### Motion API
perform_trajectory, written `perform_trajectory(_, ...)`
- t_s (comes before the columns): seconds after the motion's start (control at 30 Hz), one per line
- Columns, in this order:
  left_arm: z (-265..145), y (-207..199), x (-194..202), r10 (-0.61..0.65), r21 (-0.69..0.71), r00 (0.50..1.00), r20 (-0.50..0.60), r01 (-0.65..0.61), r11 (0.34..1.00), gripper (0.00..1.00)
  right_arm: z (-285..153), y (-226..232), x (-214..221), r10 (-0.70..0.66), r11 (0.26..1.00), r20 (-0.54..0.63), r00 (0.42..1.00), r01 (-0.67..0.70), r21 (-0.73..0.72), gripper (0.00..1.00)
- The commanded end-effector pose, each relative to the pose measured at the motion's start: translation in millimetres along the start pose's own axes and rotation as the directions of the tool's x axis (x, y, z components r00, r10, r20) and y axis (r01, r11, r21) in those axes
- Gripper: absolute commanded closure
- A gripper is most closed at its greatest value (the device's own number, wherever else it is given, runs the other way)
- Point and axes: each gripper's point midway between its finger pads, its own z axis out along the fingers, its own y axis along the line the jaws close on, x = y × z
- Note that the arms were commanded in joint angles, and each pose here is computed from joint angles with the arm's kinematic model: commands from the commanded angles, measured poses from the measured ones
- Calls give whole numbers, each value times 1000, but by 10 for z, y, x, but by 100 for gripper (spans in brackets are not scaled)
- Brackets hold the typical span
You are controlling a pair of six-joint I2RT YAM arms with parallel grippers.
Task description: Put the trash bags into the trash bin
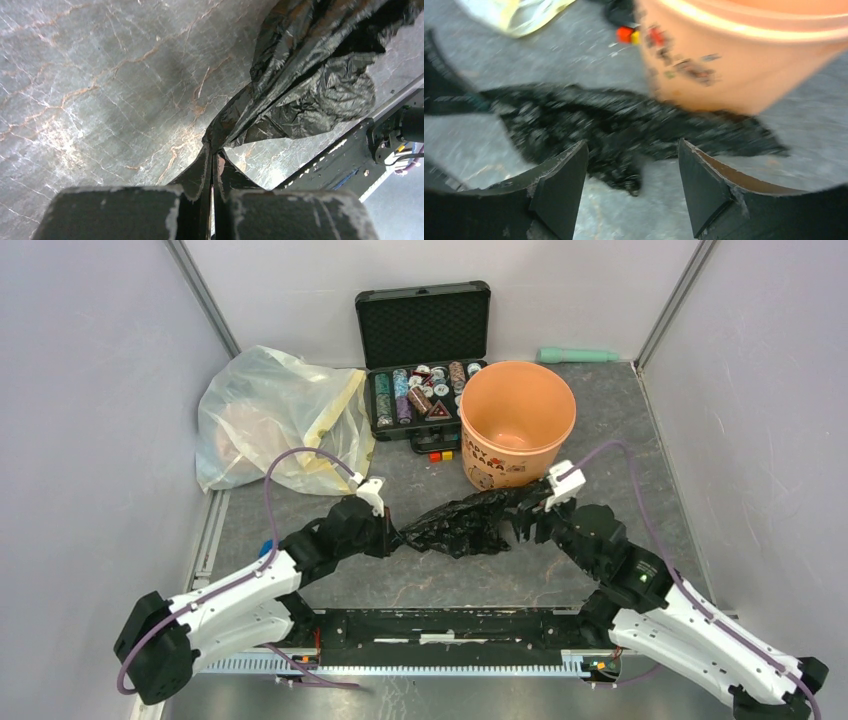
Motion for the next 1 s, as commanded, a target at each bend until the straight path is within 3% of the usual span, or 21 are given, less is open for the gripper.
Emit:
perform_trajectory(0.0,2,-62,55,-78,-11,995,-68,77,997,98,1,628,386,33,945,-134,990,-75,-319,27)
perform_trajectory(0.23,39,7,116,-72,-39,994,-87,69,997,98,156,725,827,140,926,-163,977,-187,-329,13)
perform_trajectory(0.5,53,87,160,-47,-72,993,-105,39,997,98,308,770,1230,79,933,-251,965,-161,-323,34)
perform_trajectory(0.67,54,88,180,-40,-68,993,-113,32,997,98,369,802,1226,83,938,-230,970,-154,-311,26)
perform_trajectory(0.77,55,98,185,-38,-74,992,-117,30,997,98,411,682,1287,60,964,-246,967,-120,-238,26)
perform_trajectory(0.97,41,95,157,-31,-77,993,-113,22,997,98,474,407,1290,58,992,-210,976,-80,-96,45)
